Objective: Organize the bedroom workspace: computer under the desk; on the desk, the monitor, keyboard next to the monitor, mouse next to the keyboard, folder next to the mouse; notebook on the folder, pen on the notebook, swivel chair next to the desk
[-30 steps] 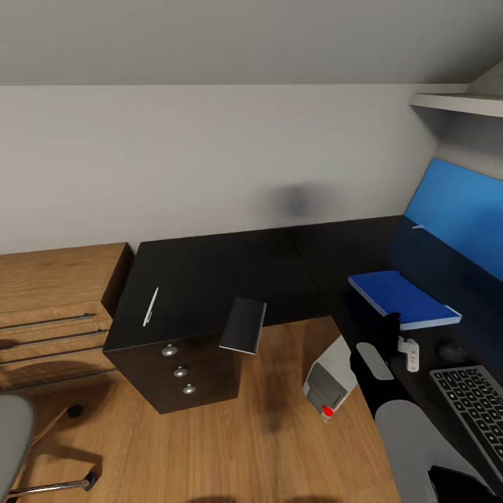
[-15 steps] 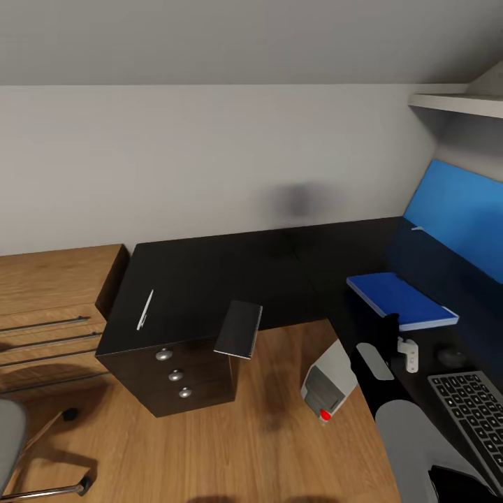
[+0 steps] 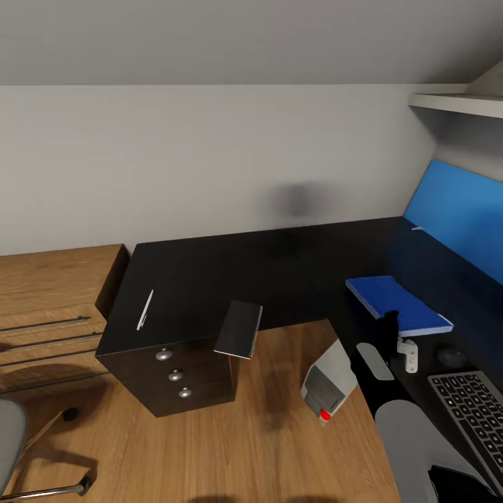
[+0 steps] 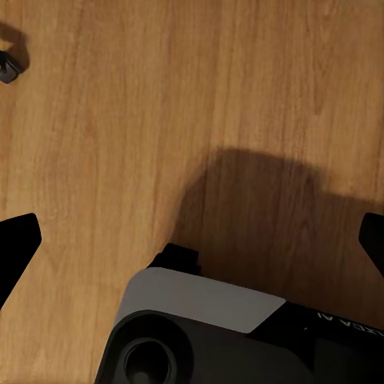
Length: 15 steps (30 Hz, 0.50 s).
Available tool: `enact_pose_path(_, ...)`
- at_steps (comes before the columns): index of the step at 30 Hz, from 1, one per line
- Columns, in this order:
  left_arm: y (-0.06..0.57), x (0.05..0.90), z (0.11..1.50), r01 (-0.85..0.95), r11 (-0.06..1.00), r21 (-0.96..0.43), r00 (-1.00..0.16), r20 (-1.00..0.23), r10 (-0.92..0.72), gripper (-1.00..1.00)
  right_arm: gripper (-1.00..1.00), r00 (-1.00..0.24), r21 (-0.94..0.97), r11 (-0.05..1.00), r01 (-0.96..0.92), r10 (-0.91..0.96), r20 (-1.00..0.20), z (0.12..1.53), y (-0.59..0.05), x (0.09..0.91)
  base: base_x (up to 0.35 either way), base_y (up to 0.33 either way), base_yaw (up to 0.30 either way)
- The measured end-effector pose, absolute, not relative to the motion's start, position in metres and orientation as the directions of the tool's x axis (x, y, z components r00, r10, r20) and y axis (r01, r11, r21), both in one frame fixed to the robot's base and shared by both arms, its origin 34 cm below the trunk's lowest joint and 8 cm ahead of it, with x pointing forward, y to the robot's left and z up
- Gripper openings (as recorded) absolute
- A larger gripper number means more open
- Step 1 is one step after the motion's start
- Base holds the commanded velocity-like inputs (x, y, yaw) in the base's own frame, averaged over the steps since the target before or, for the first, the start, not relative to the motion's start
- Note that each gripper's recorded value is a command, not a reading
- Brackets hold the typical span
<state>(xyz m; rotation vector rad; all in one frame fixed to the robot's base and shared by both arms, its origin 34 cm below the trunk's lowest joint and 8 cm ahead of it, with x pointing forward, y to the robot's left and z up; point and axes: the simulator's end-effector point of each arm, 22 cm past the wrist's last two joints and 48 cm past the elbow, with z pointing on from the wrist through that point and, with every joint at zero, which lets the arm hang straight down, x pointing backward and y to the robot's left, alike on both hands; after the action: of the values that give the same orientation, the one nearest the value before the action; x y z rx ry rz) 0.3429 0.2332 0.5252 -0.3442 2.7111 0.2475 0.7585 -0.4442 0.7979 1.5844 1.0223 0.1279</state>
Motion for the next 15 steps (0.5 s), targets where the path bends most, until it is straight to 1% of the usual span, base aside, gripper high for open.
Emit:
enact_pose_path(11, 0.2332, 0.3428, 0.5251, -0.274, 0.954, 0.123, -0.892, -0.404, -0.204, 1.0, 1.0, 0.61, 0.845, 0.073, 0.53, 0.66, -0.44, 0.7987, -0.4443, 0.7589, -0.002, 0.0, 0.0)
enact_pose_path(15, 0.2329, 0.343, 0.525, -0.273, 0.954, 0.122, -0.892, -0.404, -0.203, 1.0, 1.0, 0.609, 0.844, 0.074, 0.531, 0.66, -0.441, 0.7983, -0.4442, 0.7591, -0.146, 0.0, 0.0)
